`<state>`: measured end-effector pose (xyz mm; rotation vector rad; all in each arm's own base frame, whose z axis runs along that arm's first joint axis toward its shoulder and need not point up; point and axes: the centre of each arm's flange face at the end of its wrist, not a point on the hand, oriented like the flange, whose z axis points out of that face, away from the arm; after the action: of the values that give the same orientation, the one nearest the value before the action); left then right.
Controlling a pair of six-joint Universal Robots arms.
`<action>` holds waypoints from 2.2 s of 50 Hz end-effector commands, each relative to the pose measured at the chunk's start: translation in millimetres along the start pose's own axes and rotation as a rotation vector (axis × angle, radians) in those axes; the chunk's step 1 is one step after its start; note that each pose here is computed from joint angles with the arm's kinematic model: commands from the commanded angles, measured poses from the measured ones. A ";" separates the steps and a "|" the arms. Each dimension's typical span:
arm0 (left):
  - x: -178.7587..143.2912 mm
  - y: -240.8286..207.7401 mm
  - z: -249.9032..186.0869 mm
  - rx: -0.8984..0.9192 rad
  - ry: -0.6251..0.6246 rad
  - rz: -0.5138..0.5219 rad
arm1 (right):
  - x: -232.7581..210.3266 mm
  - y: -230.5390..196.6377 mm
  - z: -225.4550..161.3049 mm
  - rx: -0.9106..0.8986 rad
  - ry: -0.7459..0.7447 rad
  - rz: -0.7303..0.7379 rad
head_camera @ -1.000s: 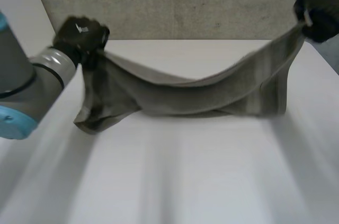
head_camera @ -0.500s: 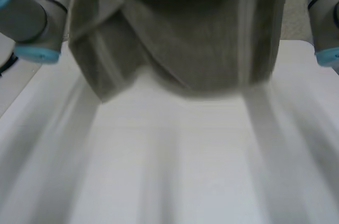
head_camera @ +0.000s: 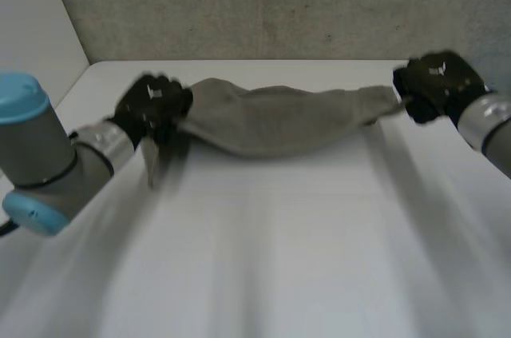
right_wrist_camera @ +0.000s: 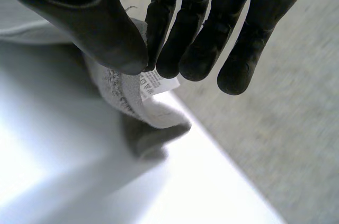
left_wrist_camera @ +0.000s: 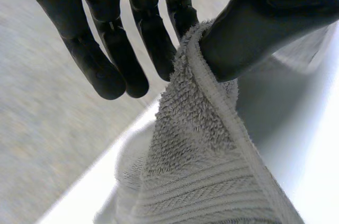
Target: Fold the towel.
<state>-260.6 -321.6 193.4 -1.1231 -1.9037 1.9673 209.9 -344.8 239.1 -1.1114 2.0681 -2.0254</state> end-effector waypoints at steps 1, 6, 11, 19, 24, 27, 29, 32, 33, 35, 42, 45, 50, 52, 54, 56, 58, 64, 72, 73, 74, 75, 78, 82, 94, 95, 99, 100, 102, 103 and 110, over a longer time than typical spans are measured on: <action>20.5 34.1 -23.9 -0.187 0.104 0.160 | 20.0 29.3 -23.8 -0.095 0.053 -0.008; 22.1 36.5 -25.1 -0.197 0.110 0.166 | 23.0 40.7 -30.3 -0.131 0.082 0.020; 24.4 38.1 -25.2 -0.197 0.115 0.163 | 11.4 50.7 -39.8 -0.170 0.066 0.067; 29.4 44.2 -18.0 -0.171 0.097 0.167 | -1.2 65.8 -42.7 -0.179 0.057 0.078; 26.4 51.8 -16.5 -0.204 0.050 0.159 | -1.3 68.7 -41.4 -0.176 0.063 0.075; 25.7 54.4 -16.5 -0.224 0.025 0.163 | -1.7 70.8 -40.1 -0.178 0.062 0.076; 26.7 59.2 -20.0 -0.249 0.019 0.158 | -0.2 71.8 -39.3 -0.177 0.068 0.075; 27.7 62.0 -22.2 -0.259 0.021 0.153 | 2.4 72.0 -38.7 -0.176 0.078 0.078; 28.0 63.7 -23.8 -0.265 0.022 0.151 | 6.5 73.5 -38.8 -0.179 0.092 0.084; 27.9 66.2 -25.6 -0.275 0.021 0.146 | 10.8 74.8 -39.1 -0.183 0.107 0.091; 17.9 73.2 -26.6 -0.281 -0.016 0.144 | 14.2 76.3 -39.4 -0.189 0.120 0.099; 11.6 75.9 -24.9 -0.274 -0.040 0.148 | 14.4 76.2 -39.3 -0.188 0.120 0.098; 7.2 78.2 -22.0 -0.264 -0.066 0.158 | 18.2 77.8 -38.9 -0.189 0.134 0.097; 4.3 78.6 -21.9 -0.270 -0.089 0.163 | 25.1 80.3 -39.1 -0.193 0.170 0.092; 1.4 78.7 -22.3 -0.276 -0.103 0.164 | 28.0 81.2 -38.9 -0.196 0.190 0.091; -1.0 78.0 -22.6 -0.278 -0.115 0.166 | 31.0 80.9 -38.8 -0.194 0.211 0.084; -2.5 77.5 -22.8 -0.280 -0.123 0.167 | 32.8 81.2 -38.8 -0.195 0.229 0.079; -4.0 78.1 -24.5 -0.292 -0.133 0.169 | 35.7 78.6 -39.4 -0.190 0.247 0.072; -12.8 77.8 -28.4 -0.318 -0.177 0.172 | 34.3 78.9 -40.8 -0.193 0.245 0.076; -17.3 72.5 -28.9 -0.307 -0.192 0.176 | 34.2 77.3 -41.1 -0.190 0.244 0.074; -23.9 64.5 -29.8 -0.287 -0.213 0.179 | 34.8 73.5 -42.2 -0.181 0.246 0.070; -23.9 64.5 -29.8 -0.287 -0.213 0.179 | 34.8 73.5 -42.2 -0.181 0.246 0.070; -38.1 44.4 -33.4 -0.238 -0.259 0.197 | 38.6 61.7 -45.1 -0.151 0.257 0.054; -60.7 -4.8 -38.6 -0.106 -0.345 0.248 | 54.1 26.5 -52.7 -0.055 0.312 0.010; -92.5 -90.1 -48.9 0.093 -0.430 0.260 | 87.5 -60.6 -76.8 0.067 0.348 -0.003; -89.7 -87.9 -49.3 0.069 -0.407 0.251 | 86.6 -61.6 -77.1 0.048 0.326 0.008; -79.7 -73.2 -48.9 0.000 -0.343 0.224 | 80.7 -56.1 -76.1 0.009 0.272 0.026; -74.5 -62.9 -47.7 -0.037 -0.313 0.210 | 73.2 -47.9 -72.5 -0.019 0.234 0.035; -70.8 -49.7 -46.8 -0.081 -0.289 0.190 | 67.0 -37.7 -69.6 -0.051 0.207 0.037; -67.1 -38.5 -45.5 -0.112 -0.270 0.176 | 59.9 -25.8 -67.2 -0.086 0.181 0.039; -60.8 -13.4 -47.4 -0.175 -0.251 0.149 | -3.6 -4.1 -64.7 -0.137 -0.005 0.071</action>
<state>-199.4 -319.8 258.6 -1.1357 -2.1388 2.2302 148.6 -310.9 295.0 -0.9361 2.2575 -2.0840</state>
